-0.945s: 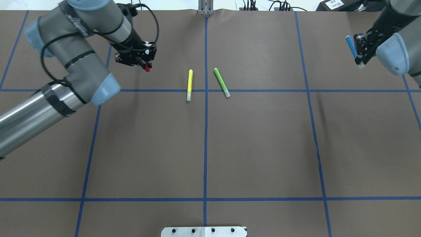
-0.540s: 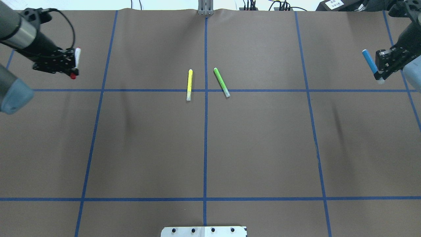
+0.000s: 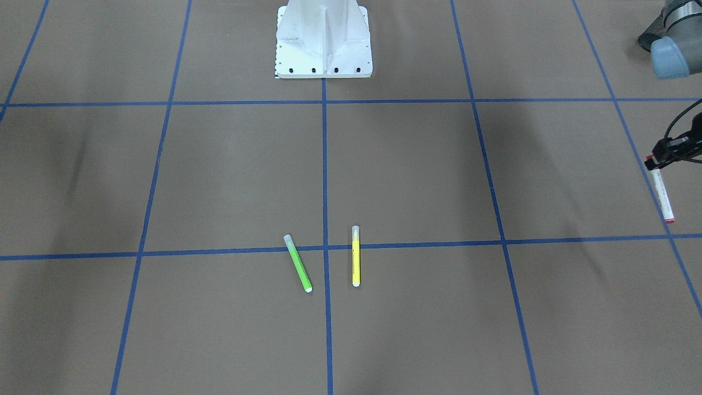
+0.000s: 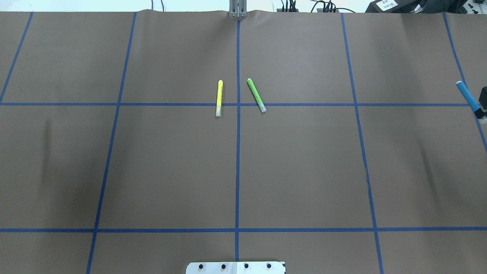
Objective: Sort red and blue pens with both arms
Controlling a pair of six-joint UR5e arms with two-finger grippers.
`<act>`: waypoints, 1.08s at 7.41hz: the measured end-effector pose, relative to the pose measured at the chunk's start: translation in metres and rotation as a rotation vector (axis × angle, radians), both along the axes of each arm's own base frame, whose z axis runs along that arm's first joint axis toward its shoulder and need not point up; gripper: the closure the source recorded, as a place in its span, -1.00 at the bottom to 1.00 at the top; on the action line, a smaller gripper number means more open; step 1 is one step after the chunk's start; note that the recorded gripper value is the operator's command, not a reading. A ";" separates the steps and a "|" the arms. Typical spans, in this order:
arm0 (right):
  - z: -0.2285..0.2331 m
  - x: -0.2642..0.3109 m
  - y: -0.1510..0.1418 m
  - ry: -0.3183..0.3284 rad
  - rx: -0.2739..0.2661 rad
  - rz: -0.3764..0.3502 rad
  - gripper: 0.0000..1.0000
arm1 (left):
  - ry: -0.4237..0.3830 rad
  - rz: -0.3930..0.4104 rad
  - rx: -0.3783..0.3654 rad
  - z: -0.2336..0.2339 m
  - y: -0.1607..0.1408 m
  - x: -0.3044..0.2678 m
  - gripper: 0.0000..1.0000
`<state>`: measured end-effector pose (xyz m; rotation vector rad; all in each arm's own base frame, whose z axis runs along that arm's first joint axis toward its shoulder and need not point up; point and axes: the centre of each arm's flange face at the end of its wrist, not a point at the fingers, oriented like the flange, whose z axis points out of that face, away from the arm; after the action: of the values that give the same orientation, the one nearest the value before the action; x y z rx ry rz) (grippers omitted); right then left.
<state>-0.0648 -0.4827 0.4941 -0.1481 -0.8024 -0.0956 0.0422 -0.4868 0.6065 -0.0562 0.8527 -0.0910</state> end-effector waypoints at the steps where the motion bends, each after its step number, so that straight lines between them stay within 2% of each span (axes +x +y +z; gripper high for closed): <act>1: 0.017 0.007 0.012 0.006 -0.015 -0.010 1.00 | -0.038 0.030 0.000 0.026 0.018 -0.033 1.00; 2: 0.028 0.011 0.020 0.010 -0.022 -0.023 1.00 | -0.094 0.049 0.001 0.042 0.029 -0.060 1.00; 3: 0.034 0.013 0.024 0.011 -0.023 -0.030 1.00 | -0.188 0.062 0.001 0.047 0.029 -0.081 1.00; 5: 0.043 0.017 0.028 0.015 -0.035 -0.032 1.00 | -0.407 0.118 -0.048 0.036 0.004 -0.104 1.00; 6: 0.047 0.019 0.031 0.017 -0.047 -0.030 1.00 | -0.452 0.171 -0.102 0.036 0.001 -0.109 1.00; 8: 0.061 0.025 0.041 0.024 -0.069 -0.033 1.00 | -0.461 0.237 -0.240 0.055 0.021 -0.114 1.00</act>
<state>-0.0398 -0.4416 0.5547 -0.2270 -0.7795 -0.0968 -0.0721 -0.4656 0.6611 -0.3480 0.3665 0.0178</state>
